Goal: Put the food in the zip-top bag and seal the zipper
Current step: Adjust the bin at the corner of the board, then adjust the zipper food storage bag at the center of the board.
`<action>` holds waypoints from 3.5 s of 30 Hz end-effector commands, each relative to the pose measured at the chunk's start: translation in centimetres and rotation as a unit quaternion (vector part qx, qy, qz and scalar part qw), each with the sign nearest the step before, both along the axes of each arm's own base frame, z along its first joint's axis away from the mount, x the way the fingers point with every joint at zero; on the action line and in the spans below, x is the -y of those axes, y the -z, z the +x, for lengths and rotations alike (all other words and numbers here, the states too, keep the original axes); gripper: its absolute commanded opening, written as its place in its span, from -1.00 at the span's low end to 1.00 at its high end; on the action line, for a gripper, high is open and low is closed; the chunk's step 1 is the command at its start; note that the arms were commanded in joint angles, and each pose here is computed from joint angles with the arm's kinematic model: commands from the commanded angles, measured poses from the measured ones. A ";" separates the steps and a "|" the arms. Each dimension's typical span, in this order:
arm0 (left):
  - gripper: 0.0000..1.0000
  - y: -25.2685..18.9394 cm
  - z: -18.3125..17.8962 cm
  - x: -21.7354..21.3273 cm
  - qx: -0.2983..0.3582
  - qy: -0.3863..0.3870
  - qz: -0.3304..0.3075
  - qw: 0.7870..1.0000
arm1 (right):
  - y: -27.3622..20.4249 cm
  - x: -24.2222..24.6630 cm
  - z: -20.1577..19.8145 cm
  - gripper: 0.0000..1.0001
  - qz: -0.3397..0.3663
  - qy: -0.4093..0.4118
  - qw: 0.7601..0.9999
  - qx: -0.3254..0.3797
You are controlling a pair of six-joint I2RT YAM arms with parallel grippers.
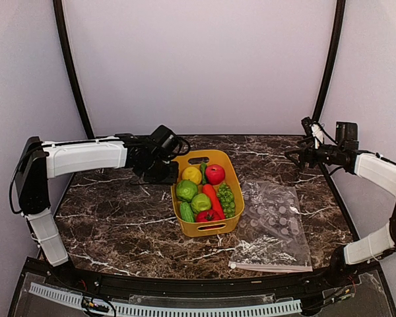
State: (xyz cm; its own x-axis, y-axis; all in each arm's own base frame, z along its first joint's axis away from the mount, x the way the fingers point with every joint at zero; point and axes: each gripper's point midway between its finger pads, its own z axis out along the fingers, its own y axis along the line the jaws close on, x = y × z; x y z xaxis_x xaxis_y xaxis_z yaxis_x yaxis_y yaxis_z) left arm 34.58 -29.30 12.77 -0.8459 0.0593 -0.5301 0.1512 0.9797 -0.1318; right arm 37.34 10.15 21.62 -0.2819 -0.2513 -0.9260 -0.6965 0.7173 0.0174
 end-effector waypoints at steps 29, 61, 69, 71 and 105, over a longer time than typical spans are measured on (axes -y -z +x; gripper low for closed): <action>-0.98 -0.8 4.3 -22.8 0.031 -0.114 0.161 0.980 | 0.7 -0.6 -0.5 0.84 -0.003 -0.014 1.000 -0.008; 0.14 -10.3 2.3 -2.1 0.247 0.206 -0.061 0.945 | 11.8 -9.8 -21.0 0.26 -0.290 -0.389 0.866 -0.123; 0.13 -10.9 1.4 -3.1 0.264 0.194 -0.065 0.942 | 14.6 -11.2 -20.0 0.30 -0.289 -0.385 0.863 -0.152; 0.13 -11.1 1.3 -3.2 0.267 0.194 -0.066 0.942 | 15.7 -11.6 -18.2 0.22 -0.304 -0.365 0.867 -0.149; 0.13 -12.9 0.4 -5.4 0.274 0.138 -0.077 0.949 | 13.6 -14.4 -16.3 0.07 -0.378 -0.328 0.857 -0.124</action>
State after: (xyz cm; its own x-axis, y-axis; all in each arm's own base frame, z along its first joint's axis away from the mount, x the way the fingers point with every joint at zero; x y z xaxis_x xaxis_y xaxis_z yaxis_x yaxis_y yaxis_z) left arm 34.89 -24.94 25.88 -0.4071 0.0993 -0.9079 0.5162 0.8451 -0.1390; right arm 26.14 26.56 11.13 -0.0324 -0.8706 -0.4910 -0.9869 0.1055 -0.1219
